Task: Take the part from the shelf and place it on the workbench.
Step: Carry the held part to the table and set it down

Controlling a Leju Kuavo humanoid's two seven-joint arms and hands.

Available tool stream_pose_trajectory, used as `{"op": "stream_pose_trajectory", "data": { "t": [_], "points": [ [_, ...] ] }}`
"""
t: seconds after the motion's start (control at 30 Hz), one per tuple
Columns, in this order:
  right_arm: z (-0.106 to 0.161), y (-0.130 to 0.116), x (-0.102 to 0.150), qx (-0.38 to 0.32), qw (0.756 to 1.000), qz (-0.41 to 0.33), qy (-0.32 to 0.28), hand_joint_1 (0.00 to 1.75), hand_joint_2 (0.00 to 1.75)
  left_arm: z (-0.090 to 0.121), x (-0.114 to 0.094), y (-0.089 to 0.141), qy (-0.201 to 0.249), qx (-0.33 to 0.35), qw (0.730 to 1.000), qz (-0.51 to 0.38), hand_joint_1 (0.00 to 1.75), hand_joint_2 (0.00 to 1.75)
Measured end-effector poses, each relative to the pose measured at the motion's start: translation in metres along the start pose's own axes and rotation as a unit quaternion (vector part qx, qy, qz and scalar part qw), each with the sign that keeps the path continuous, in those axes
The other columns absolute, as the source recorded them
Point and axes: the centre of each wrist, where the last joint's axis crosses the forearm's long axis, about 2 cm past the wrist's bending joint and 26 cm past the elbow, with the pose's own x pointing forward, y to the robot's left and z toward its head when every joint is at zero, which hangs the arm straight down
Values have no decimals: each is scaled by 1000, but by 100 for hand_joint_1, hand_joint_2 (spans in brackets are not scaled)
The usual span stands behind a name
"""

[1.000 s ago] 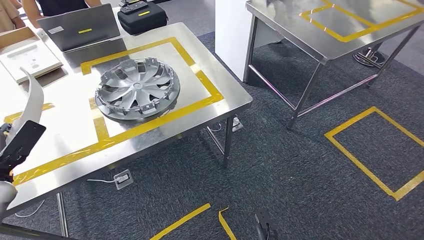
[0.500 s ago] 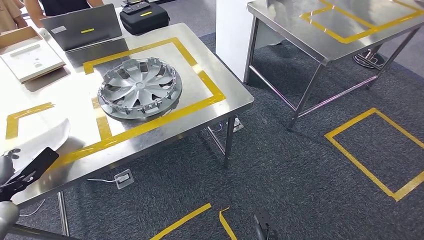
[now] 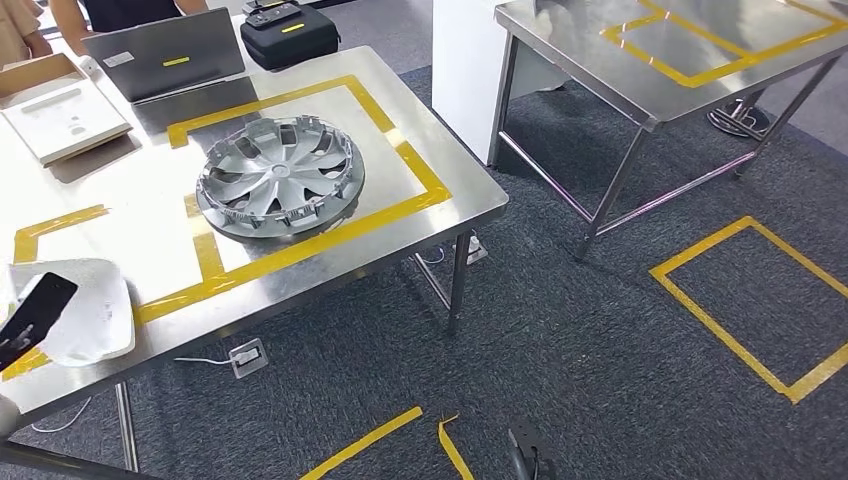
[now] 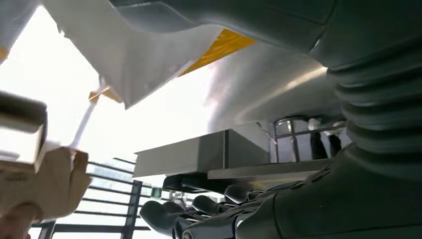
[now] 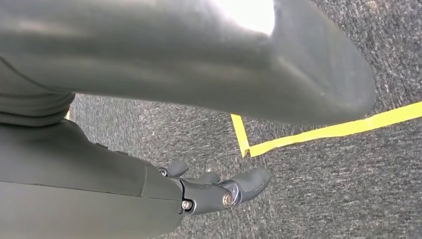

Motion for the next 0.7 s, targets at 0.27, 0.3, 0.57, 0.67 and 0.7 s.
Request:
{"op": "stream_pose_trajectory", "data": {
  "t": [0.27, 0.3, 0.57, 0.67, 0.7],
  "points": [
    [0, 2, -1, -10, 1000, -7, 3, 0, 0, -59, 61, 107, -218, 236, 941, 102, 0, 0],
    [0, 1, -1, -11, 1000, -8, 2, 0, 0, -64, 71, 121, -237, 261, 928, 118, 0, 0],
    [-1, 3, 1, -12, 1000, -16, -1, 0, 0, -68, 113, 160, -295, 346, 869, 193, 0, 0],
    [-1, 6, 1, -11, 1000, -22, 0, 0, 0, -64, 116, 159, -304, 352, 863, 197, 0, 0],
    [-1, 6, 1, -11, 1000, -23, 0, 0, 0, -63, 116, 157, -304, 352, 863, 198, 0, 0]
  ]
}}
